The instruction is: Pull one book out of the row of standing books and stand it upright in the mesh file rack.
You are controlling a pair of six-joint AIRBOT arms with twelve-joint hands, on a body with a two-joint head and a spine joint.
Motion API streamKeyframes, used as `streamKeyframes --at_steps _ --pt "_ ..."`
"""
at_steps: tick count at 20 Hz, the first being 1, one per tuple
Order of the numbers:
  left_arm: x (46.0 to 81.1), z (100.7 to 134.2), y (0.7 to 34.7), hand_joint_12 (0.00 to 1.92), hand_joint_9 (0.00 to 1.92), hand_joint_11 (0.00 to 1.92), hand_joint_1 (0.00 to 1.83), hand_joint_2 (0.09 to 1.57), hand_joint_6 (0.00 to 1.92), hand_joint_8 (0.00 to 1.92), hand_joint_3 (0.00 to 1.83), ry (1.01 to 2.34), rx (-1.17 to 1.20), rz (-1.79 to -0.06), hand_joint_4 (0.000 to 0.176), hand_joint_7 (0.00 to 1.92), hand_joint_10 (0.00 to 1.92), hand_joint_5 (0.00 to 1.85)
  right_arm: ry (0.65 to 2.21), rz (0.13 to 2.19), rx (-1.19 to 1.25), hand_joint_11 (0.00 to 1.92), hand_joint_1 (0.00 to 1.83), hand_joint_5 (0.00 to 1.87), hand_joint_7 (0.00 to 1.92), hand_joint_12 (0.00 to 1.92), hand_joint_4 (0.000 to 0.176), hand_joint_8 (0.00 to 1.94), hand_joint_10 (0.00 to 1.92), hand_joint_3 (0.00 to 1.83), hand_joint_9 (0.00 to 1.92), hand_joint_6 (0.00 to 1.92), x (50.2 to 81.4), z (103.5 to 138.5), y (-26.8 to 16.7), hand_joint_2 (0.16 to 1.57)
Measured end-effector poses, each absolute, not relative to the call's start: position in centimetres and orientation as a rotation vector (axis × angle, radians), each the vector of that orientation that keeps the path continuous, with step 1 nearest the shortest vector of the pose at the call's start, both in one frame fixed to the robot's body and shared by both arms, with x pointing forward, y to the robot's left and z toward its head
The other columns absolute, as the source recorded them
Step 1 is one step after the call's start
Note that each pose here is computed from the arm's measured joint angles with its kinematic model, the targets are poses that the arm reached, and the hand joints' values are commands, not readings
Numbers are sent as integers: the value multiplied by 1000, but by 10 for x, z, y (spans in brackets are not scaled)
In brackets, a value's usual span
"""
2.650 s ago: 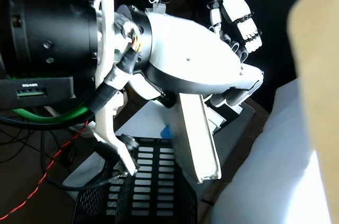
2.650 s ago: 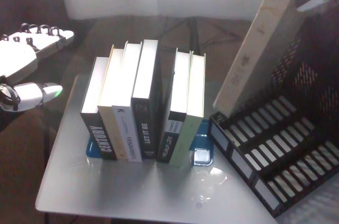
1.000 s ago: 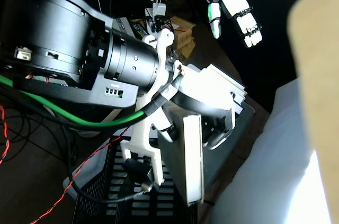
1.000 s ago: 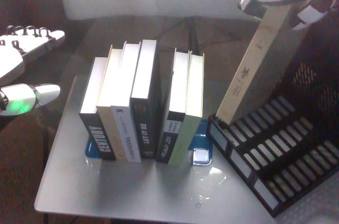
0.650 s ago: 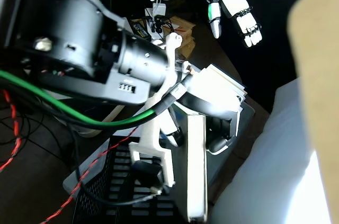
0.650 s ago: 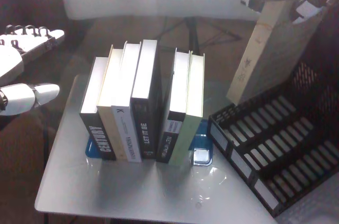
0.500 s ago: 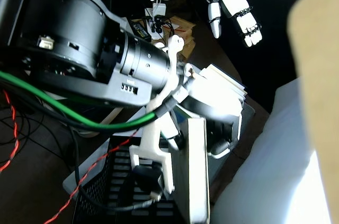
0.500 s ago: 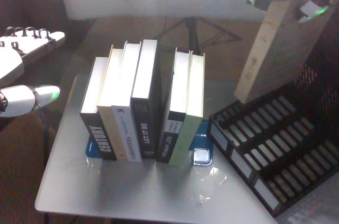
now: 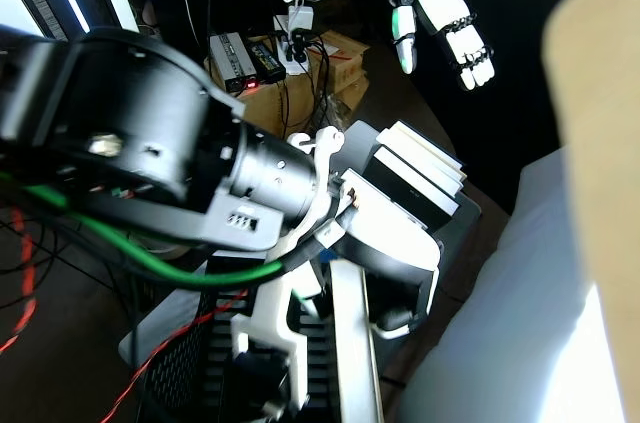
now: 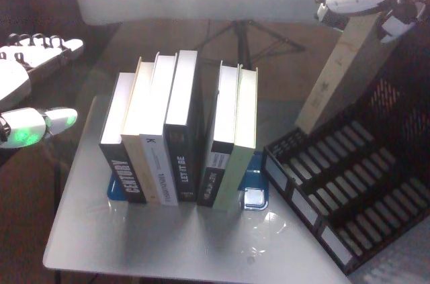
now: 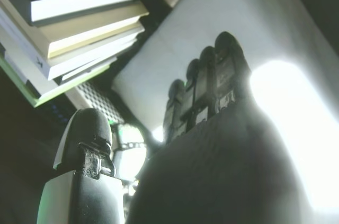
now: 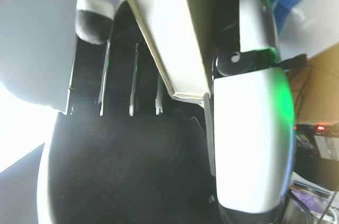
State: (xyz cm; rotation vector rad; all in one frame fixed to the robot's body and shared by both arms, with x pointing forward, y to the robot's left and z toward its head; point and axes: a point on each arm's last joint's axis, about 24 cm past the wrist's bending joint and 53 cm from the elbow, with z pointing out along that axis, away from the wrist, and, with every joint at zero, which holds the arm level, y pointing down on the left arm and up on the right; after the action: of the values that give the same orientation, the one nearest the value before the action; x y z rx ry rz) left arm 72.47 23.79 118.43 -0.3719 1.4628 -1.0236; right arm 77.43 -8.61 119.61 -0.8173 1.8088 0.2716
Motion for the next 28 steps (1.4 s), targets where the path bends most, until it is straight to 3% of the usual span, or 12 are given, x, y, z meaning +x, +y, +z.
streamKeyframes --at_steps 2,3,7,8,13,16,18,19,21,23,27,28 --pt "724 1184 240 0 0 0 391 1337 0 0 1 1460 -375 -1023 106 0 0 0 1805 267 -813 489 1314 622 686 1921 0 1598 1783 0 614 1182 776 1196 -86 1296" --pt "724 1184 240 0 0 0 387 1335 0 0 0 1459 -375 -1023 109 0 0 0 1809 266 -808 621 1345 703 783 1760 0 1377 1601 0 736 1099 777 1195 -88 1229" --pt "724 1183 240 0 0 0 363 1337 0 0 1 1453 -377 -1029 109 0 0 0 1812 264 -805 700 1241 739 813 1787 0 1495 1465 5 769 1108 777 1192 -89 1227" --pt "723 1182 240 0 0 0 368 1337 0 0 1 1453 -377 -1030 107 0 0 0 1814 264 -805 775 1194 672 742 1894 0 1655 1674 9 741 1192 777 1191 -89 1273" --pt "722 1185 240 0 0 0 343 1345 0 0 2 1438 -378 -1043 101 0 0 0 1819 262 -804 1071 1148 876 977 1916 0 1555 1752 0 1047 1127 777 1189 -90 1174" --pt "721 1183 243 0 0 0 347 1341 0 0 0 1436 -384 -1042 100 0 0 0 1822 251 -790 1201 1089 841 986 1921 0 1810 1918 0 1101 1242 782 1190 -97 1193" --pt "721 1181 245 0 0 0 339 1346 0 0 2 1436 -393 -1040 105 0 0 0 1828 247 -776 1205 1131 896 974 1921 0 1736 1882 0 1090 1143 784 1190 -102 1166" --pt "720 1180 247 0 0 0 328 1347 0 0 2 1428 -400 -1044 104 0 0 0 1835 249 -763 1107 1192 814 795 1921 0 1683 1913 14 976 1049 786 1188 -103 1219" --pt "718 1175 248 0 0 0 350 1345 0 0 0 1431 -411 -1043 101 0 0 0 1846 245 -753 920 1240 905 852 1808 0 1495 1579 0 927 865 788 1182 -105 1185" --pt "719 1173 249 0 0 0 359 1344 0 0 0 1433 -416 -1043 104 0 0 0 1861 245 -749 881 1212 769 795 1916 0 1589 1695 6 876 1058 788 1176 -107 1232" --pt "719 1175 249 0 0 0 360 1344 0 0 0 1424 -414 -1047 104 0 0 0 1879 242 -752 880 1210 760 790 1921 0 1597 1707 4 871 1070 788 1165 -106 1237" --pt "719 1175 249 0 0 0 359 1340 0 0 0 1424 -415 -1048 111 0 0 0 1882 240 -753 999 1189 704 738 1921 0 1696 1912 6 894 1164 788 1163 -106 1271"
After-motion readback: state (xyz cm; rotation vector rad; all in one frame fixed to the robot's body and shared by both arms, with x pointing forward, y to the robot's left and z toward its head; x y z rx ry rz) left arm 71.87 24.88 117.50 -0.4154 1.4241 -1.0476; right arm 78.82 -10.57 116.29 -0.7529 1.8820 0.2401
